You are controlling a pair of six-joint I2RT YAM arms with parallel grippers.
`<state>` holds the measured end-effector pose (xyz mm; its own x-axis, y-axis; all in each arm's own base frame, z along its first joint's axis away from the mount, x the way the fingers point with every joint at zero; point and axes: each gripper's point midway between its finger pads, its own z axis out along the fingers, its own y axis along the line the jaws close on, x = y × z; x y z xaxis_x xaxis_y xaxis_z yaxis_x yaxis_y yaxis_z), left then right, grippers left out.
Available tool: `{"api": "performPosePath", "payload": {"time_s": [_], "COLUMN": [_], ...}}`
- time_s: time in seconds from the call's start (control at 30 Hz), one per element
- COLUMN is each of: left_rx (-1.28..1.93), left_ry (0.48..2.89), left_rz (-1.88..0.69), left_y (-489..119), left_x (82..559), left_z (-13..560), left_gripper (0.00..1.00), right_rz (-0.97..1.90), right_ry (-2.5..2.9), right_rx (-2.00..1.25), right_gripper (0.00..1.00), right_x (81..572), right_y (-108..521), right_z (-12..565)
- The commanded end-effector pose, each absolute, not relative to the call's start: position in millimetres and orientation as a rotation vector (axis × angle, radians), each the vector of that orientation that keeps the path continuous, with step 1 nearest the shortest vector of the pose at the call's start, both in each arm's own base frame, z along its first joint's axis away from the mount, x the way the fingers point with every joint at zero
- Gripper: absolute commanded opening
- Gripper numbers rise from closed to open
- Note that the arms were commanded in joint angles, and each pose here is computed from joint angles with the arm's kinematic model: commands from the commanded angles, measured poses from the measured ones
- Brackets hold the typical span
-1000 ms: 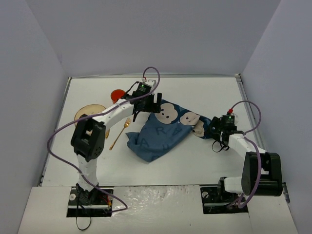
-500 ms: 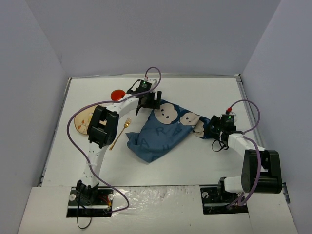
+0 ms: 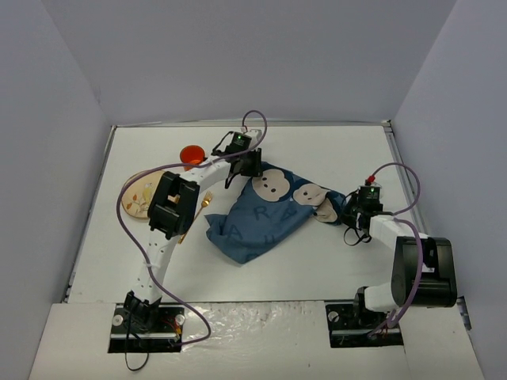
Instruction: Set the dinner table for one person
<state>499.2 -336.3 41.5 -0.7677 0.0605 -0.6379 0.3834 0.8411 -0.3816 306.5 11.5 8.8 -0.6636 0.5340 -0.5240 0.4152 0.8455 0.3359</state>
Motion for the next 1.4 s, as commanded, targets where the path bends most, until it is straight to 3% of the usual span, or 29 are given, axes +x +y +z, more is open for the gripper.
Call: {"api": "performPosePath", "payload": {"time_s": [0.0,0.23,0.37,0.6,0.93,1.17,1.27,1.37], "left_rx": [0.312,0.274,0.225,0.148,0.12,0.17,0.191,0.227], "left_ry": [2.341,2.108,1.986,1.807,1.583,1.601,1.647,1.764], "left_rz": [-0.72,-0.555,-0.425,-0.292,-0.378,-0.349,-0.298,-0.242], "left_y": [-346,-299,-266,-226,-180,-183,-202,-231], "left_x": [502,514,497,433,315,313,343,388], "left_z": [54,181,263,349,438,454,426,363], "left_gripper": [0.0,0.0,0.0,0.0,0.0,0.0,0.0,0.0], "right_rz": [0.233,0.036,-0.016,0.162,0.151,0.18,0.121,0.065], "right_ry": [2.36,2.141,1.987,1.84,1.599,1.638,1.718,1.823], "right_rx": [0.675,0.644,0.628,0.556,0.373,0.376,0.479,0.591], "right_gripper": [0.0,0.0,0.0,0.0,0.0,0.0,0.0,0.0], "right_x": [316,322,314,295,223,229,242,254], "right_y": [7,-28,-38,-13,-10,-5,-17,-27], "right_z": [28,139,212,288,402,392,351,296]}}
